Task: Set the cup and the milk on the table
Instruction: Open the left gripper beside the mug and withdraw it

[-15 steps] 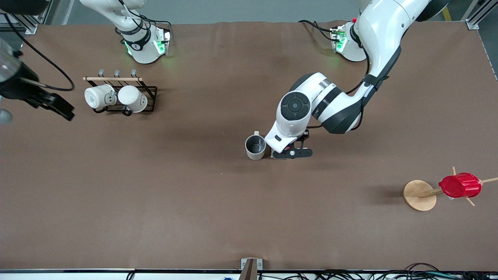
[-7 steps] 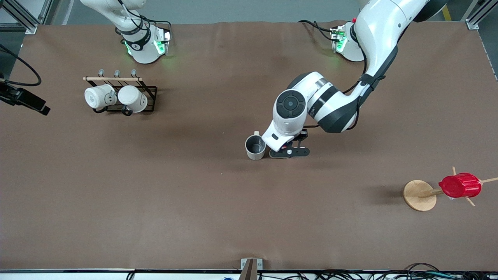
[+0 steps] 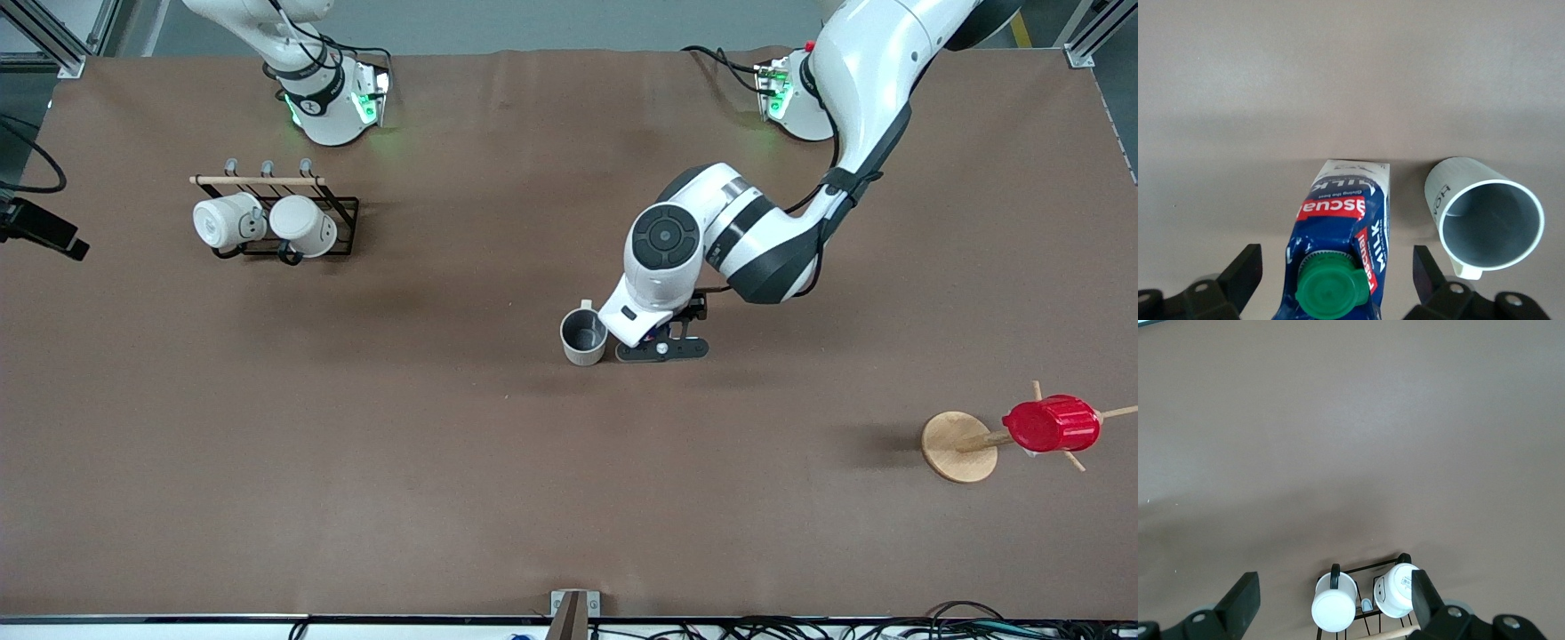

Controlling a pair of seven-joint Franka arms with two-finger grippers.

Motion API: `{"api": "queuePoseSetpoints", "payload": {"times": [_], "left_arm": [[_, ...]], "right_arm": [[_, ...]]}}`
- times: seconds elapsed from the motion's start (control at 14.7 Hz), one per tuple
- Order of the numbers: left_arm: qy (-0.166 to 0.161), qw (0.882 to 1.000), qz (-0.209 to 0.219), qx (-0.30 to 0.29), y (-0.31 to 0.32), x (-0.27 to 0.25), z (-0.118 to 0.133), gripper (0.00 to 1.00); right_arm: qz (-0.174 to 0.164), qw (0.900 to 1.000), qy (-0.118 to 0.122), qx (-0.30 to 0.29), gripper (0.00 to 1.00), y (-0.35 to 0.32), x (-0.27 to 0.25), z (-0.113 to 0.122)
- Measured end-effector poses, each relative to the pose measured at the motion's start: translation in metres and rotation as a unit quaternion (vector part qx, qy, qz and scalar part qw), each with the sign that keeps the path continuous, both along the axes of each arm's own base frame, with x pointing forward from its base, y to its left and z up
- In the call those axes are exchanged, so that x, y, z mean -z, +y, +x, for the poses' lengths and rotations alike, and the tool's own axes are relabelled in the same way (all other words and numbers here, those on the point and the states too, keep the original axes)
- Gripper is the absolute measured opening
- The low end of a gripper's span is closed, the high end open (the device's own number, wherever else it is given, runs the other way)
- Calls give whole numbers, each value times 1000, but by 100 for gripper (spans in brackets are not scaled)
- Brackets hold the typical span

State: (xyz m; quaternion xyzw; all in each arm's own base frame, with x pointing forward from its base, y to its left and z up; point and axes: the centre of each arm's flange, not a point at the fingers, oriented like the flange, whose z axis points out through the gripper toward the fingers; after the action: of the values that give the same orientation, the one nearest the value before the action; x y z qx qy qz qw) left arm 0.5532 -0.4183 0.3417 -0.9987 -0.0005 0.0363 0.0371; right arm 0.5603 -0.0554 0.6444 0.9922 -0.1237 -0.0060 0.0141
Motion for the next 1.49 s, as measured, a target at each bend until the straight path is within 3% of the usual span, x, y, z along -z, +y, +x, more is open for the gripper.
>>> {"api": "queuePoseSetpoints", "payload": {"times": [0.34,0.54,0.88,1.15,1.49], "left_arm": [[-54,998,-6,-25,19,-71,13,100],[-68,995,-14,-79,77,-118,37,100],[-73,994,-44,-70,202,-179,63,100],[-81,994,-69,-38,318,-222,52,100],[-90,994,-68,2,389,-245,14,100]], "right_arm": [[1,1000,1,-1,100,0,0,0],[1,1000,1,-5,100,5,0,0],[1,1000,2,-5,100,5,1,0],[1,1000,2,-4,100,4,1,0],[2,1000,2,-13,100,13,1,1]]}}
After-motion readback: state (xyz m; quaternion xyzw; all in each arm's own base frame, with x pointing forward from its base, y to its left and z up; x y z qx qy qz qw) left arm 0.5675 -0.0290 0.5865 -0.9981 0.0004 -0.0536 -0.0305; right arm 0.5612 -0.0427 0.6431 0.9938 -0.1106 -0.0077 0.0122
